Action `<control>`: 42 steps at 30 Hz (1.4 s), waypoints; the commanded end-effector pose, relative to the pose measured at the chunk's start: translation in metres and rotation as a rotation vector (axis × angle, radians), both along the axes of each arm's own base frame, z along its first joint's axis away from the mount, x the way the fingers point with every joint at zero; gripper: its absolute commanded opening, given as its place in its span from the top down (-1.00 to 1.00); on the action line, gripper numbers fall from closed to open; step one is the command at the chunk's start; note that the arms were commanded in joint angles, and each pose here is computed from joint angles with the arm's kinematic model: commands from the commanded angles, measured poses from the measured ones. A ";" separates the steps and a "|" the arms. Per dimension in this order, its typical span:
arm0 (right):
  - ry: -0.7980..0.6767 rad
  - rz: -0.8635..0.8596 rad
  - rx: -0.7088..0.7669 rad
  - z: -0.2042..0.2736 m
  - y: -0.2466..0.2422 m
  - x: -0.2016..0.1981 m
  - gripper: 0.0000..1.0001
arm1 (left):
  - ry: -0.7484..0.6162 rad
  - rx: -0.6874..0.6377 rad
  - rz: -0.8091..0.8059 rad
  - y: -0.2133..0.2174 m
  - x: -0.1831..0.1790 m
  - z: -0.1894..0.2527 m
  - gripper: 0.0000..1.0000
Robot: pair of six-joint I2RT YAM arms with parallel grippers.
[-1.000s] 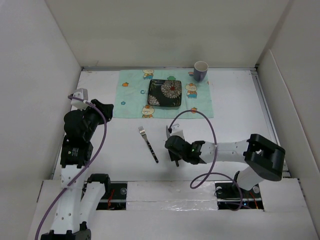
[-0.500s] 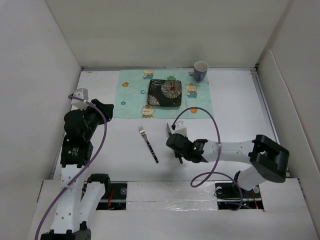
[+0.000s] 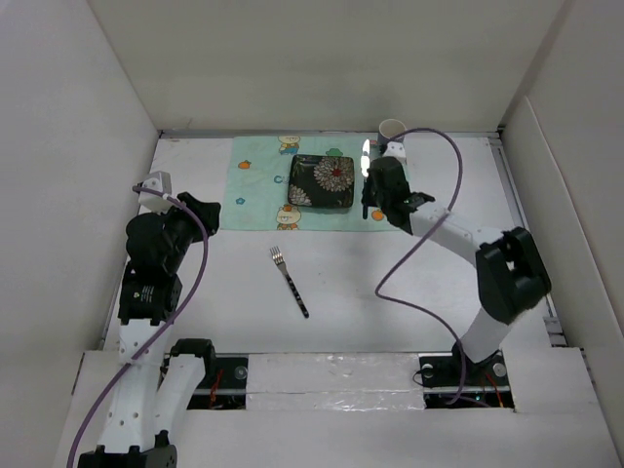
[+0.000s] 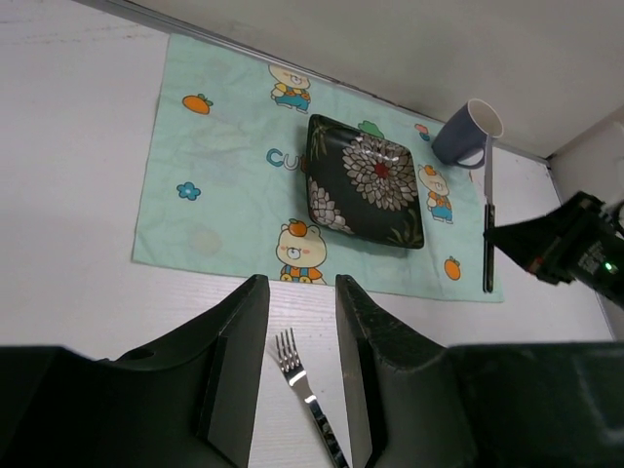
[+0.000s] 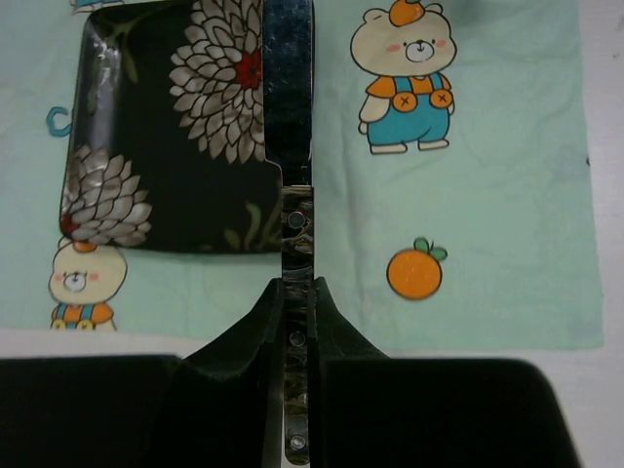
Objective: Set the dinner table for one person
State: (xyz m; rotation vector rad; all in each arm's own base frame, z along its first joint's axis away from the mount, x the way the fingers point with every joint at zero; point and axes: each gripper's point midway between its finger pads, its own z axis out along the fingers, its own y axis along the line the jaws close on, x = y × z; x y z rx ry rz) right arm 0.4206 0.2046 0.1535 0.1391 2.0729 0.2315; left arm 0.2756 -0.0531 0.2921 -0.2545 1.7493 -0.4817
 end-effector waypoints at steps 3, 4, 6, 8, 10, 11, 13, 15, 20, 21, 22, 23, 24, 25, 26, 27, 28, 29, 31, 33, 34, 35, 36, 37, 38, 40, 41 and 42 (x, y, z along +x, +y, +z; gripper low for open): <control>0.032 0.052 0.004 -0.026 -0.007 0.074 1.00 | -0.024 -0.010 0.040 0.005 0.002 0.009 0.38; 0.013 0.049 0.010 -0.019 -0.006 0.087 1.00 | -0.026 -0.010 0.041 0.006 0.002 0.010 0.38; 0.077 0.051 -0.026 -0.040 -0.015 0.092 1.00 | -0.018 -0.009 0.043 0.006 0.003 0.008 0.38; 0.106 0.035 -0.036 -0.054 -0.025 0.106 1.00 | -0.012 -0.009 0.038 0.005 0.004 0.006 0.38; 0.138 0.038 -0.043 -0.067 -0.032 0.113 1.00 | -0.012 -0.010 0.037 0.005 0.004 0.006 0.38; 0.127 0.047 -0.042 -0.063 -0.029 0.119 1.00 | -0.005 -0.009 0.041 0.006 0.006 0.005 0.38; 0.128 0.043 -0.040 -0.063 -0.033 0.123 1.00 | 0.003 -0.007 0.046 0.006 0.006 0.002 0.38; 0.139 0.051 -0.042 -0.063 -0.030 0.129 1.00 | 0.005 -0.008 0.048 0.006 0.007 0.002 0.38; 0.190 0.048 -0.055 -0.077 -0.034 0.131 1.00 | 0.022 -0.012 0.045 0.006 0.010 -0.002 0.34; 0.197 0.051 -0.053 -0.080 -0.033 0.130 1.00 | 0.023 -0.014 0.039 0.005 0.009 -0.002 0.34; 0.201 0.050 -0.053 -0.083 -0.033 0.129 1.00 | 0.018 -0.014 0.036 0.004 0.009 -0.001 0.34; 0.211 0.047 -0.051 -0.087 -0.033 0.128 1.00 | 0.020 -0.015 0.033 0.004 0.009 -0.001 0.33; 0.216 0.034 -0.046 -0.089 -0.039 0.129 1.00 | 0.021 -0.014 0.045 0.007 0.010 -0.002 0.33; 0.220 0.036 -0.045 -0.091 -0.039 0.129 1.00 | 0.024 -0.014 0.044 0.006 0.010 -0.002 0.33; 0.224 0.036 -0.040 -0.093 -0.038 0.129 1.00 | 0.026 -0.015 0.041 0.006 0.011 -0.003 0.33; 0.227 0.032 -0.044 -0.093 -0.039 0.129 0.99 | 0.026 -0.016 0.037 0.005 0.010 -0.003 0.32; 0.232 0.025 -0.049 -0.095 -0.040 0.129 0.95 | 0.023 -0.018 0.035 0.005 0.010 -0.002 0.32; 0.234 0.018 -0.051 -0.096 -0.041 0.129 0.90 | 0.023 -0.016 0.036 0.005 0.010 -0.002 0.32; 0.229 0.016 -0.051 -0.094 -0.041 0.129 0.67 | 0.040 -0.011 0.048 0.007 0.012 -0.008 0.29; 0.231 0.006 -0.041 -0.093 -0.046 0.129 0.44 | 0.058 -0.015 0.056 0.008 0.013 -0.011 0.26; 0.227 0.010 -0.038 -0.091 -0.045 0.129 0.37 | 0.073 -0.020 0.074 0.012 0.015 -0.015 0.24; 0.196 0.010 -0.028 -0.078 -0.045 0.131 0.35 | 0.080 -0.026 0.096 0.018 0.017 -0.016 0.22; 0.200 0.013 -0.023 -0.079 -0.045 0.126 0.29 | 0.086 -0.036 0.110 0.020 0.019 -0.018 0.18; 0.190 0.020 -0.010 -0.073 -0.043 0.125 0.27 | 0.099 -0.036 0.106 0.019 0.021 -0.021 0.18; 0.158 0.032 0.008 -0.053 -0.041 0.124 0.24 | 0.109 -0.037 0.098 0.018 0.021 -0.024 0.14; 0.141 0.066 0.025 -0.041 -0.032 0.112 0.14 | 0.125 -0.040 0.070 0.013 0.025 -0.030 0.12; 0.117 0.067 0.032 -0.031 -0.033 0.109 0.07 | 0.134 -0.042 0.062 0.011 0.028 -0.032 0.11; 0.064 0.092 0.048 -0.002 -0.023 0.101 -0.01 | 0.131 -0.043 0.050 0.009 0.027 -0.031 0.11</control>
